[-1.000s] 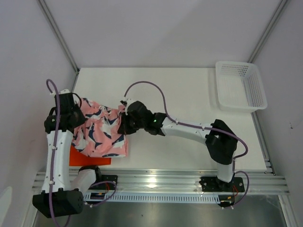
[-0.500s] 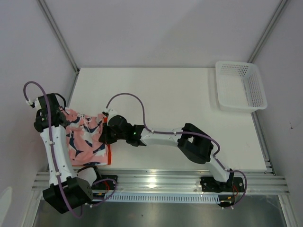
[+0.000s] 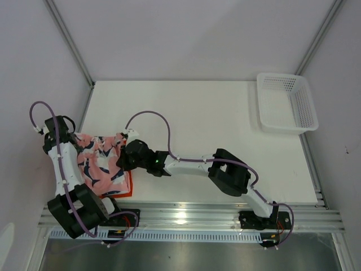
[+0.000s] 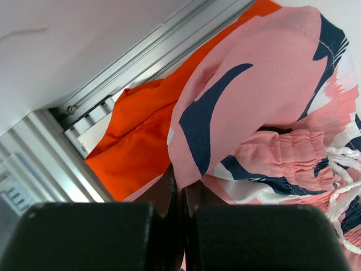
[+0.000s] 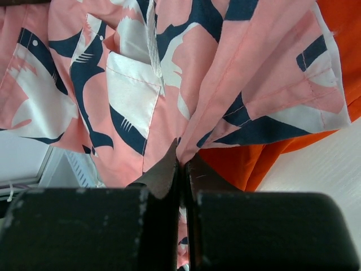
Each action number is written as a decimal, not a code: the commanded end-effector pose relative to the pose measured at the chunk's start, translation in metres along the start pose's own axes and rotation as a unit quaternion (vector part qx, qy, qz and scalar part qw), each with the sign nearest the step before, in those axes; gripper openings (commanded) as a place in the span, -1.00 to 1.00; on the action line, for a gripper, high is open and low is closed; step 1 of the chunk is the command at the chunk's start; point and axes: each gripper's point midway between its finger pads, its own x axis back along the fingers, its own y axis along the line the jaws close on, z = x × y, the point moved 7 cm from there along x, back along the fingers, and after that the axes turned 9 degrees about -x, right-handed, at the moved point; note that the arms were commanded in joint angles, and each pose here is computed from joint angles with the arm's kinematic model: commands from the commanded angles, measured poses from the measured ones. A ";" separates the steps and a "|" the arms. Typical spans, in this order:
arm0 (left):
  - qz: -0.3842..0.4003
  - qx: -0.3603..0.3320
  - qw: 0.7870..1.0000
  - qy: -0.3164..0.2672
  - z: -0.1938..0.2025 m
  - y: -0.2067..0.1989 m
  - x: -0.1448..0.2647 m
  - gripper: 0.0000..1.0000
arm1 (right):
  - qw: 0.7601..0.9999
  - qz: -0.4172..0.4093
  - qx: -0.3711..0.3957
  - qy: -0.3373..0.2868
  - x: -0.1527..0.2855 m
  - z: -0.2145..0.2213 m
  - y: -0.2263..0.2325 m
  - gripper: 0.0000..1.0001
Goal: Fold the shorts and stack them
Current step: Neatly place the folded shorts to the corner
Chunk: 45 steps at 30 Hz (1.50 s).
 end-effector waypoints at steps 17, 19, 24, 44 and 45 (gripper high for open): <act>0.027 0.013 0.999 -0.018 -0.024 0.006 -0.008 0.82 | 0.999 -0.001 -0.015 -0.047 -0.011 -0.008 0.010 -1.00; 0.024 0.014 0.999 -0.025 -0.026 0.008 -0.004 0.98 | 0.999 -0.001 -0.017 -0.043 -0.012 -0.003 0.010 -1.00; 0.036 0.013 0.998 -0.050 -0.032 0.009 0.007 0.98 | 0.999 0.006 -0.016 -0.039 -0.013 0.008 0.011 -1.00; 0.145 0.006 0.981 -0.131 -0.041 -0.017 0.065 0.98 | 0.991 0.076 -0.046 -0.103 0.054 -0.055 -0.024 0.50; 0.160 0.011 0.978 -0.135 -0.040 -0.019 0.068 0.98 | 0.991 0.080 -0.047 -0.094 0.059 -0.048 -0.035 0.43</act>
